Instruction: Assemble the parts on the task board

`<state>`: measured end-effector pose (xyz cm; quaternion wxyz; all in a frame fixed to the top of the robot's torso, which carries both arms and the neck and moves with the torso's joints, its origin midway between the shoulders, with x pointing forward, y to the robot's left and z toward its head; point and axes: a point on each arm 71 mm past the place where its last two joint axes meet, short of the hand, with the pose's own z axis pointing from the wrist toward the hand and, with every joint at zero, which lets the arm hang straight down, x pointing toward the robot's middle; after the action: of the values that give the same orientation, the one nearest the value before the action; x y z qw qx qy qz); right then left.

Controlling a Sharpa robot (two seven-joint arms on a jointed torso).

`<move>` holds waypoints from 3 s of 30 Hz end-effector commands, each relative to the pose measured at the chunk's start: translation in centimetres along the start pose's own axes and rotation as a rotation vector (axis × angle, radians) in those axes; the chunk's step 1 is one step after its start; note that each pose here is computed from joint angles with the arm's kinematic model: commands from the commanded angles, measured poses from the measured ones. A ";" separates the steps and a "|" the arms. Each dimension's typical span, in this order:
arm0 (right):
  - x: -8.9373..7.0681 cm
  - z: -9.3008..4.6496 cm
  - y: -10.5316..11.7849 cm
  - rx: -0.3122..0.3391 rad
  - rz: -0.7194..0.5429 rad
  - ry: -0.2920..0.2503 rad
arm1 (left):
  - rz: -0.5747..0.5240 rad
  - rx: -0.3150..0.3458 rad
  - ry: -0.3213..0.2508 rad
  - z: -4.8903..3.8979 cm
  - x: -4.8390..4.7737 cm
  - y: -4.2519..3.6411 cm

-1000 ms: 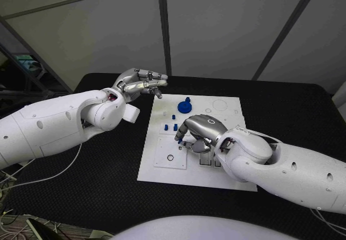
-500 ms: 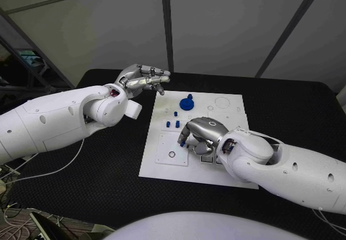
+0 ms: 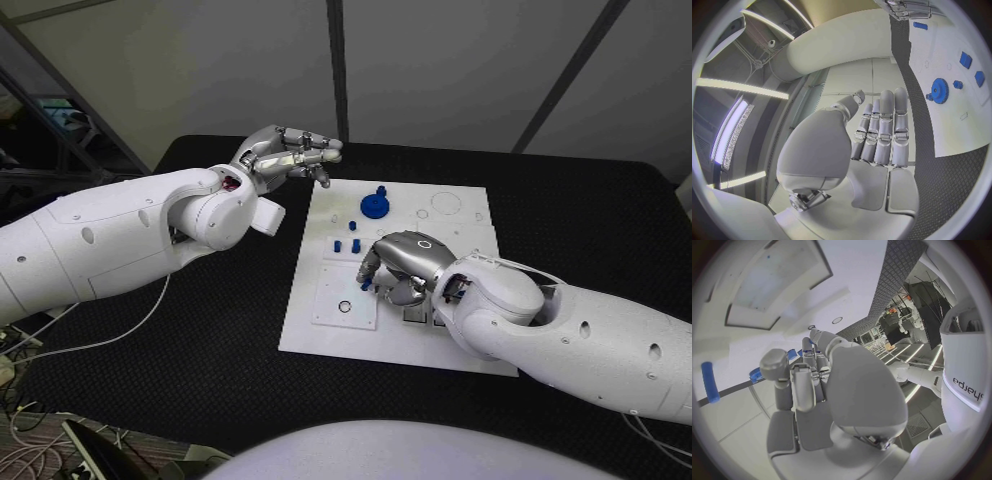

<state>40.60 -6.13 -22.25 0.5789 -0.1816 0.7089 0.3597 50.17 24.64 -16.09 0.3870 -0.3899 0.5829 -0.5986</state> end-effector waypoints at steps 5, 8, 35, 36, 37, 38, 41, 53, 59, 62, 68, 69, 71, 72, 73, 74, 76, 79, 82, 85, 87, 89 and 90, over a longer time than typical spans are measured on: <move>-0.1 0.1 0.0 0.000 -0.025 -0.023 | -0.006 0.002 0.011 0.07 0.08 -0.08; -0.1 0.1 0.0 0.000 -0.027 -0.020 | -0.006 0.001 0.011 0.08 0.06 -0.07; -0.2 -0.4 0.4 -0.003 -0.061 -0.008 | -0.005 -0.006 0.009 0.12 -0.10 0.02; -0.1 -0.5 0.3 -0.001 -0.065 -0.006 | -0.005 -0.006 0.009 0.12 -0.10 0.03; -0.1 -0.5 0.3 0.002 -0.068 -0.003 | -0.005 -0.006 0.009 0.12 -0.09 0.03; -0.1 -0.5 0.3 0.005 -0.071 0.001 | -0.005 -0.006 0.009 0.12 -0.09 0.03; 0.0 -0.5 0.3 0.011 -0.079 0.011 | -0.005 -0.007 0.009 0.12 -0.10 0.03; 0.2 -0.3 0.4 0.021 -0.111 0.034 | -0.006 -0.009 0.012 0.14 -0.04 0.05; 0.2 -0.1 0.7 0.013 -0.116 0.037 | -0.006 -0.011 0.012 0.13 -0.04 0.06; 0.2 0.0 1.0 0.001 -0.114 0.033 | -0.007 -0.012 0.013 0.14 -0.03 0.07; 0.2 0.1 1.3 -0.011 -0.107 0.029 | -0.007 -0.015 0.015 0.16 0.02 0.09; 0.2 0.2 1.4 -0.012 -0.106 0.030 | -0.007 -0.015 0.015 0.16 0.02 0.10; 0.2 0.2 1.4 -0.013 -0.105 0.031 | -0.007 -0.016 0.015 0.16 0.01 0.10; 0.2 0.2 1.4 -0.013 -0.104 0.033 | -0.007 -0.017 0.015 0.16 0.01 0.11; 0.3 0.2 1.4 -0.012 -0.104 0.036 | -0.007 -0.018 0.015 0.16 0.01 0.11; 0.3 0.3 1.4 -0.011 -0.104 0.040 | -0.007 -0.018 0.016 0.16 0.01 0.12; 0.4 0.3 1.3 -0.006 -0.106 0.049 | -0.008 -0.019 0.017 0.16 0.03 0.12; 0.5 0.4 1.2 0.003 -0.109 0.063 | -0.008 -0.020 0.018 0.16 0.04 0.13; 0.5 0.4 1.1 0.009 -0.111 0.067 | -0.008 -0.022 0.018 0.15 0.04 0.13; 0.6 0.4 1.0 0.014 -0.111 0.067 | -0.008 -0.023 0.019 0.14 0.05 0.14; 0.6 0.4 1.0 0.017 -0.111 0.067 | -0.009 -0.024 0.021 0.15 0.06 0.14; 0.5 0.4 0.9 0.018 -0.111 0.064 | -0.009 -0.025 0.022 0.15 0.08 0.15; 0.5 0.4 0.9 0.019 -0.111 0.061 | -0.009 -0.025 0.022 0.15 0.08 0.15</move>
<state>40.11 -5.08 -22.34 0.5815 -0.2243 0.7135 0.3202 50.30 24.67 -16.34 0.3791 -0.3935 0.5914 -0.5931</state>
